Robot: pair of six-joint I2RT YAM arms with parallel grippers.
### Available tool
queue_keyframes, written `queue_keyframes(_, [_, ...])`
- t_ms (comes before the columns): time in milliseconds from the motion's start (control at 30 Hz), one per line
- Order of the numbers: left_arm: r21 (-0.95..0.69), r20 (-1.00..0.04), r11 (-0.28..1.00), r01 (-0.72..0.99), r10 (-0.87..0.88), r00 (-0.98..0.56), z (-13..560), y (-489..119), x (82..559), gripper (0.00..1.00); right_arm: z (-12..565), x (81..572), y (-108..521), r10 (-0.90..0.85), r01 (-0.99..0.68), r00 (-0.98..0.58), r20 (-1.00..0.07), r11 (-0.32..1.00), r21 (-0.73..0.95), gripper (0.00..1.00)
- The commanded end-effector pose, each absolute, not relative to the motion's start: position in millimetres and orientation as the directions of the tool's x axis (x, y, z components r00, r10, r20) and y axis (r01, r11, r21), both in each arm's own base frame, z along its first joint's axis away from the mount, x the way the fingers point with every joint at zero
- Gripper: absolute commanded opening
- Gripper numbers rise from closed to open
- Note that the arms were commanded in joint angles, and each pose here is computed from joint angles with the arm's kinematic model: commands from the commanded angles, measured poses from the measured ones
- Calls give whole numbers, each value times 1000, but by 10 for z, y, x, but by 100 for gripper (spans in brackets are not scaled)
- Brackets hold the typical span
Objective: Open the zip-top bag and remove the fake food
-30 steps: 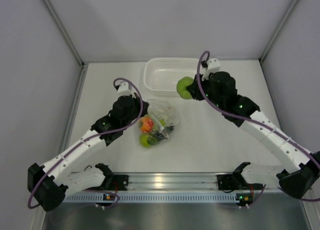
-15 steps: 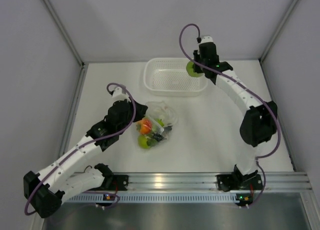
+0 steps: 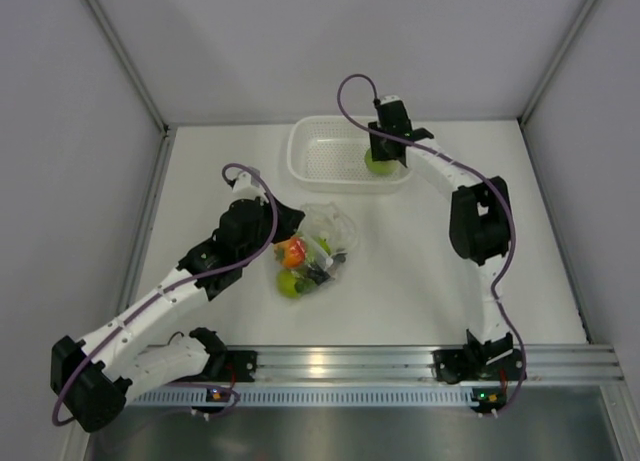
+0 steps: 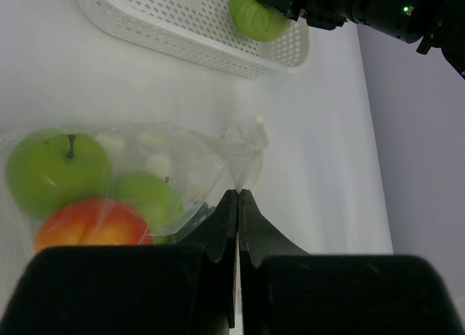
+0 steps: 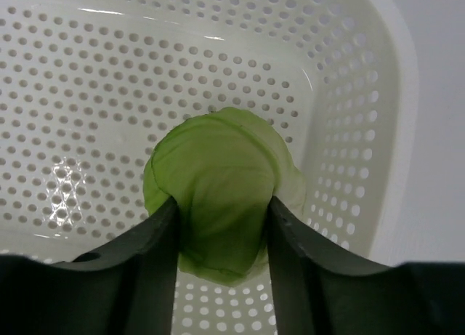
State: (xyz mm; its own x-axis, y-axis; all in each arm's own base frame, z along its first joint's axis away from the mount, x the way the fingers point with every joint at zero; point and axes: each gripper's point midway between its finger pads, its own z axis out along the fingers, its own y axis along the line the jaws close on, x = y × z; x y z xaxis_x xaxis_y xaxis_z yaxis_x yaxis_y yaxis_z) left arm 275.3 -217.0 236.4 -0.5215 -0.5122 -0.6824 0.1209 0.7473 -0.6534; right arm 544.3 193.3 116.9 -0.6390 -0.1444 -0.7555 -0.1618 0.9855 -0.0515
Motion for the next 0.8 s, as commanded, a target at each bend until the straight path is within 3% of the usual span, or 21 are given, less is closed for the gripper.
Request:
queue_keyframes(0, [-686, -681, 708, 168, -545, -489, 2570, -2230, 2786, 0, 1855, 5606, 2045, -102, -181, -514, -851, 983, -8, 50])
queue_keyframes(67, [-691, -678, 703, 166, -552, -486, 2587, -2224, 2784, 0, 2039, 5555, 2040, -90, -186, -494, -865, 983, 4, 61])
queue_keyframes(267, [-722, -650, 675, 153, -585, -486, 2656, -2238, 2785, 0, 2508, 5236, 1974, -57, -209, -461, -885, 977, 46, 73])
queue_keyframes(500, [-742, -628, 653, 154, -594, -502, 2720, -2314, 2807, 0, 2775, 5019, 1898, -45, -202, -432, -901, 978, 48, 76])
queue_keyframes(600, [-751, -614, 645, 142, -604, -508, 2702, -2320, 2804, 0, 2539, 5211, 1941, -72, -201, -449, -891, 979, 22, 69])
queue_keyframes(633, [-754, -611, 642, 140, -607, -508, 2705, -2320, 2802, 0, 2474, 5267, 1943, -81, -199, -453, -888, 980, 12, 59])
queue_keyframes(667, [-757, -609, 638, 140, -612, -505, 2718, -2315, 2798, 0, 2457, 5330, 1962, -84, -199, -447, -890, 980, 8, 55])
queue_keyframes(733, [-757, -609, 639, 136, -614, -502, 2705, -2297, 2794, 0, 2220, 5429, 1977, -98, -194, -477, -874, 981, -4, 57])
queue_keyframes(767, [-754, -613, 643, 137, -614, -497, 2705, -2284, 2792, 0, 2190, 5442, 1966, -97, -187, -488, -867, 982, -5, 65])
